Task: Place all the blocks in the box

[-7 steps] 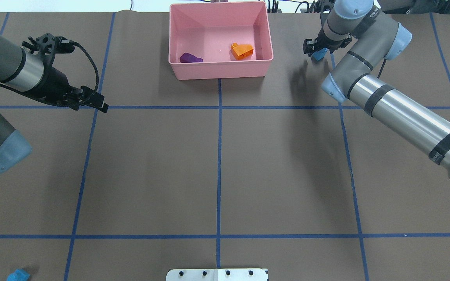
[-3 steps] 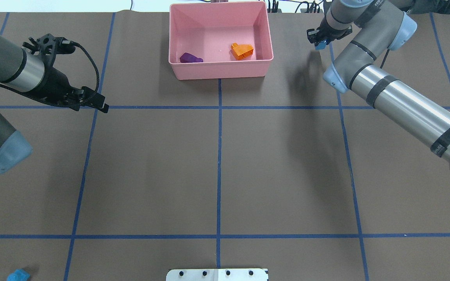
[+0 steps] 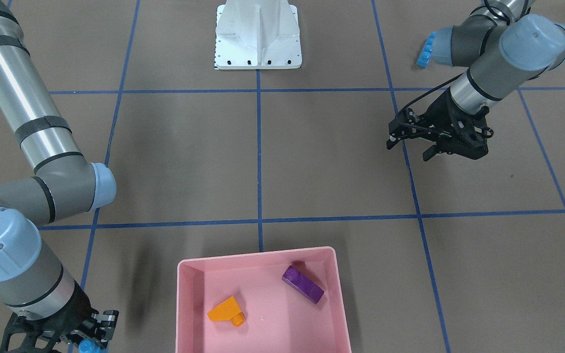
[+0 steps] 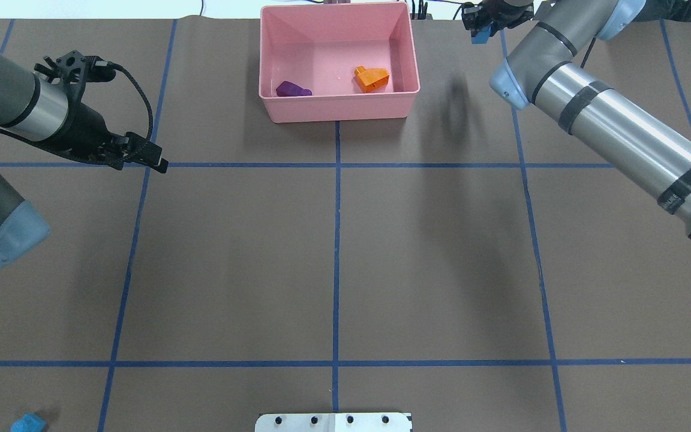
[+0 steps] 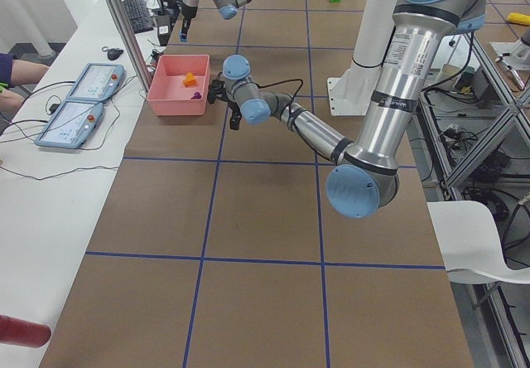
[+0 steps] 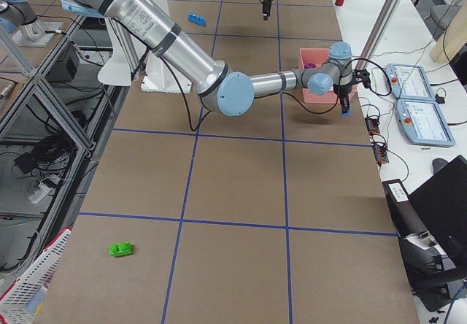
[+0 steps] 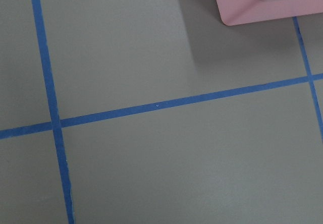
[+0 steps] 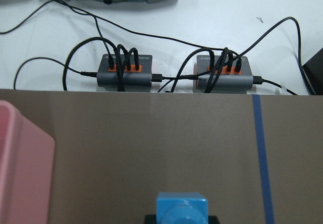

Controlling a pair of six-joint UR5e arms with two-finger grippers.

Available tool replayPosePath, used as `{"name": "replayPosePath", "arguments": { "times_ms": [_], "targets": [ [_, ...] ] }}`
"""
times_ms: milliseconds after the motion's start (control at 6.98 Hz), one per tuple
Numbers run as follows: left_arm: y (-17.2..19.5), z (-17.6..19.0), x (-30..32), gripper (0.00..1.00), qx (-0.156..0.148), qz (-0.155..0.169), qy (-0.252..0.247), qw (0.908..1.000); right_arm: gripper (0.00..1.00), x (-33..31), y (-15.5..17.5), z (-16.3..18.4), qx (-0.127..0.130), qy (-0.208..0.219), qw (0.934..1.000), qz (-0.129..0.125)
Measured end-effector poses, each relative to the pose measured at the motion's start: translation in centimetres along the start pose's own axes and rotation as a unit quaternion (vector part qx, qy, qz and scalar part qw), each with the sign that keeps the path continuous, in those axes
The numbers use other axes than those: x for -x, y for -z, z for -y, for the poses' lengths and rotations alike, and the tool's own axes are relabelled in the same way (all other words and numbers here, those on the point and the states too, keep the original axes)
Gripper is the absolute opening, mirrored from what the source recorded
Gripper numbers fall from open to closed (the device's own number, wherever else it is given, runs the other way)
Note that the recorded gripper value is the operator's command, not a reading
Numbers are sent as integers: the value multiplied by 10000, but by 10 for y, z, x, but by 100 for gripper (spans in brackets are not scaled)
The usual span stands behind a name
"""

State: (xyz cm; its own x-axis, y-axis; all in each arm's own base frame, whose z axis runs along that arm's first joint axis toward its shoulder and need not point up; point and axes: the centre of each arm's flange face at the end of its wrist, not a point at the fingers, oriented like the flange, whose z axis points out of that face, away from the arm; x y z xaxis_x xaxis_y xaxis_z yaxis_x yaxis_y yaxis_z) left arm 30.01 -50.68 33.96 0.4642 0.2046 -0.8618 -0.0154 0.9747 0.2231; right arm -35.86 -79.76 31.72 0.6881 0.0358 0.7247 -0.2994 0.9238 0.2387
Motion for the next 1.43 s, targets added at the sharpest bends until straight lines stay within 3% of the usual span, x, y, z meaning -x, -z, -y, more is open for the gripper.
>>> {"name": "replayPosePath", "arguments": {
  "times_ms": [287, 430, 573, 717, 1147, 1433],
  "targets": [
    [1, 0, -1, 100, -5, -10, -6, 10000, 0, 69, 37, 15, -37, -911, 9953, 334],
    [1, -1, -2, 100, -5, -11, -7, 10000, 17, 106, 49, 12, -8, -1281, 9906, 475],
    [1, -1, -2, 100, -5, -11, -7, 10000, 67, 138, 56, 4, 33, -1563, 9859, 591],
    [1, 0, -1, 100, -4, -10, -5, 10000, 98, 159, 59, -4, 75, -1722, 9829, 655],
    [-1, -2, 1, 100, 12, 8, 10, 10000, 99, 184, 71, -15, 198, -1758, 9822, 629],
    [-11, -19, 12, 100, 155, 83, 56, 9998, 99, 193, 111, -25, 438, -1463, 9880, 216]
  ]
}}
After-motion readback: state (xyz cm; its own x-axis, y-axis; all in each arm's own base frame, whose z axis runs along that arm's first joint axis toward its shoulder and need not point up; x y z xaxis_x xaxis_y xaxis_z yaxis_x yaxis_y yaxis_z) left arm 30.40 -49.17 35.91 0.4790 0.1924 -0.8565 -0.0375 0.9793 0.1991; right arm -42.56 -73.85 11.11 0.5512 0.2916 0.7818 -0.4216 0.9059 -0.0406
